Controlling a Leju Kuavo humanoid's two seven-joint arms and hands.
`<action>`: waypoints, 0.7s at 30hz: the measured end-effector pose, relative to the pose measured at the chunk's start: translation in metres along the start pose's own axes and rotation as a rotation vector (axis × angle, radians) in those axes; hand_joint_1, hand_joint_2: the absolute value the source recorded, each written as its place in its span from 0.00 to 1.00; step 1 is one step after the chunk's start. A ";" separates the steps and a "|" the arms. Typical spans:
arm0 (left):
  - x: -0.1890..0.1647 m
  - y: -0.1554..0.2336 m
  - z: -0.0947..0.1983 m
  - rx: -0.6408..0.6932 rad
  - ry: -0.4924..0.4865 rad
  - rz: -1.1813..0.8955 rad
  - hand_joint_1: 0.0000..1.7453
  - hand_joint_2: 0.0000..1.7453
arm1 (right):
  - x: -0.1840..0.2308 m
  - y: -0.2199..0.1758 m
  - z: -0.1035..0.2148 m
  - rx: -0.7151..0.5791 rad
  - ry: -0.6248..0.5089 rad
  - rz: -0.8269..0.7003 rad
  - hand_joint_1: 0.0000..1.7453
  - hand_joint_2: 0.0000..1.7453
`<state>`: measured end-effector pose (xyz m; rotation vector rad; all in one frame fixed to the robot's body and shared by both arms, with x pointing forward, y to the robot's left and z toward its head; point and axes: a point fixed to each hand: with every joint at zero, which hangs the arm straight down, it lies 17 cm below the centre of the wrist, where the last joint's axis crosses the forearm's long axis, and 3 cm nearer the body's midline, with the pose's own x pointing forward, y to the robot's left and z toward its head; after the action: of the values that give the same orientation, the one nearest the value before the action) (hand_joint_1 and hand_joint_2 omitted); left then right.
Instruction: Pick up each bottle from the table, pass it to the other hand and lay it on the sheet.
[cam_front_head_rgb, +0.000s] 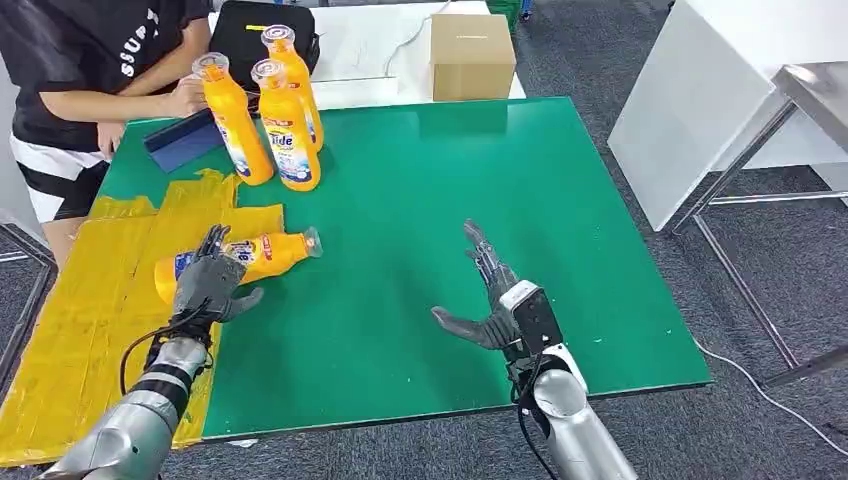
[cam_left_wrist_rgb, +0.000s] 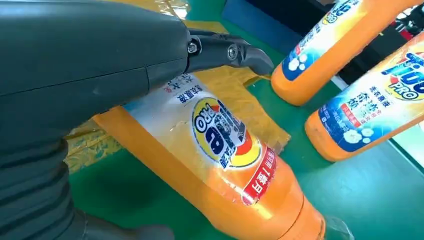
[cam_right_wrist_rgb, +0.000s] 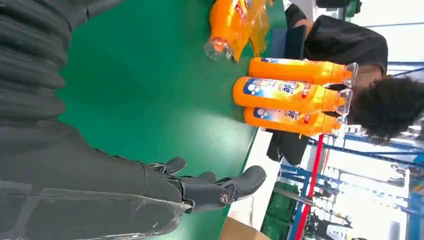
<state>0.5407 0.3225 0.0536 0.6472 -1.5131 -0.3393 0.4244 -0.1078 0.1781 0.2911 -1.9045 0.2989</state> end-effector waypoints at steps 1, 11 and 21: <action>-0.001 0.000 0.000 0.001 0.002 0.003 0.00 1.00 | -0.001 0.000 0.000 0.000 0.002 0.000 0.00 1.00; -0.002 0.000 0.001 0.001 0.005 0.004 0.00 1.00 | -0.003 0.000 0.000 0.000 0.006 0.000 0.00 1.00; 0.003 0.007 0.001 0.039 -0.023 0.030 0.00 1.00 | -0.003 0.000 0.000 0.000 0.007 0.000 0.00 1.00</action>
<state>0.5383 0.3260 0.0595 0.6531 -1.5535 -0.2962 0.4250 -0.1079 0.1754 0.2894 -1.8980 0.2994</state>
